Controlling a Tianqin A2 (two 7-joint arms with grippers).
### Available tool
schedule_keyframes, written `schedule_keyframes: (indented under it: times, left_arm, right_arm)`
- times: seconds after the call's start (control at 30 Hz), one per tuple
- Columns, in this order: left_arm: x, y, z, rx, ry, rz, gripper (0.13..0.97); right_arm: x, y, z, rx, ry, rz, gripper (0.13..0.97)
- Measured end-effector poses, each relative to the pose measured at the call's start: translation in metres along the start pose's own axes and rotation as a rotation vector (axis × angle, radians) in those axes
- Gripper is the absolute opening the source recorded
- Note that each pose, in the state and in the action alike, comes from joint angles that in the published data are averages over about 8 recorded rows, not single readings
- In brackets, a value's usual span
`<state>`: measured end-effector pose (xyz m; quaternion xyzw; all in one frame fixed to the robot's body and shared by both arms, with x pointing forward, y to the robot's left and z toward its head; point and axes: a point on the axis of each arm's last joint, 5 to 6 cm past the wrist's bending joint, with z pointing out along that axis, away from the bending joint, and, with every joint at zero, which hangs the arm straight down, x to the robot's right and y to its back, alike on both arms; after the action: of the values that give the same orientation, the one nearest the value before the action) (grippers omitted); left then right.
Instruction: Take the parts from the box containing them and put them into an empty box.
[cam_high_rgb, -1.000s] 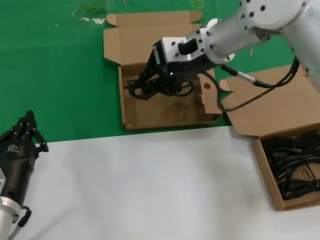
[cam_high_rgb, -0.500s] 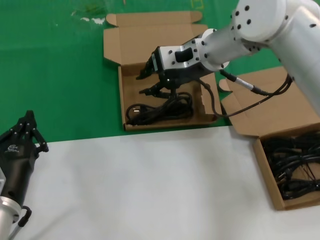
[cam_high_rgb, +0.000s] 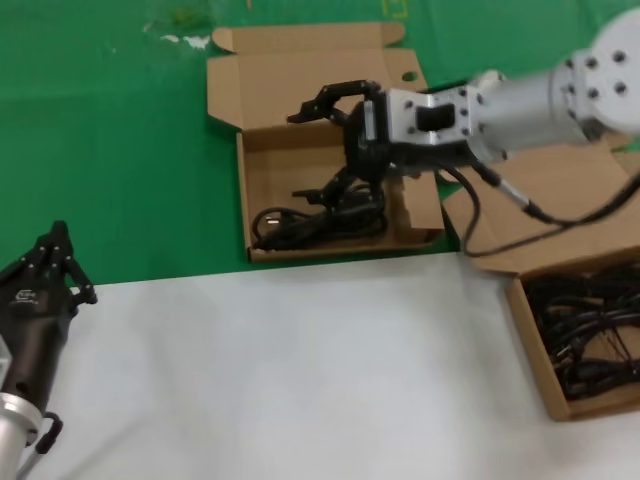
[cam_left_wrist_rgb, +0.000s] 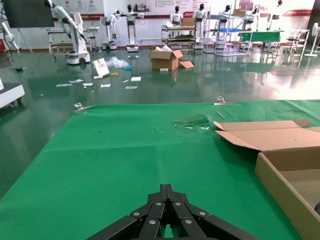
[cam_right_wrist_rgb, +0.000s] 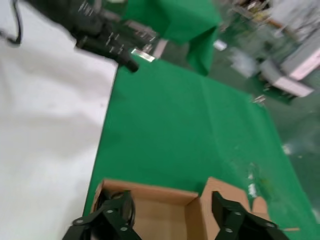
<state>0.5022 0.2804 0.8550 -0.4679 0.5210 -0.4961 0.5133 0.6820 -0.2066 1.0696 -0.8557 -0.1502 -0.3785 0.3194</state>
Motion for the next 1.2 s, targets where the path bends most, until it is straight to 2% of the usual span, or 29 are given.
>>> schedule_keyframes:
  times: [0.13,0.4,0.43,0.7,0.83,1.0,1.2]
  left_arm:
    - [0.0000,0.0000,0.000,0.000,0.000,0.000,0.140]
    - [0.0000,0.0000,0.000,0.000,0.000,0.000,0.140]
    - [0.0000,0.0000,0.000,0.000,0.000,0.000,0.140]
    - [0.0000,0.0000,0.000,0.000,0.000,0.000,0.168]
    - [0.0000,0.0000,0.000,0.000,0.000,0.000,0.185]
    - [0.0000,0.0000,0.000,0.000,0.000,0.000,0.254]
    - [0.0000,0.0000,0.000,0.000,0.000,0.000,0.340]
  right_arm:
    - [-0.011,0.003,-0.008,0.032,0.036,0.025,0.482]
    - [-0.014,0.004,-0.010,0.042,0.049,0.033,0.697]
    - [-0.014,0.004,-0.010,0.043,0.051,0.035,0.697]
    - [-0.027,0.007,-0.004,0.081,0.097,0.080,0.852]
    - [-0.038,0.009,0.001,0.111,0.139,0.122,0.886]
    - [-0.054,0.012,0.006,0.147,0.197,0.185,0.942]
    - [-0.073,0.015,0.010,0.183,0.272,0.266,0.957]
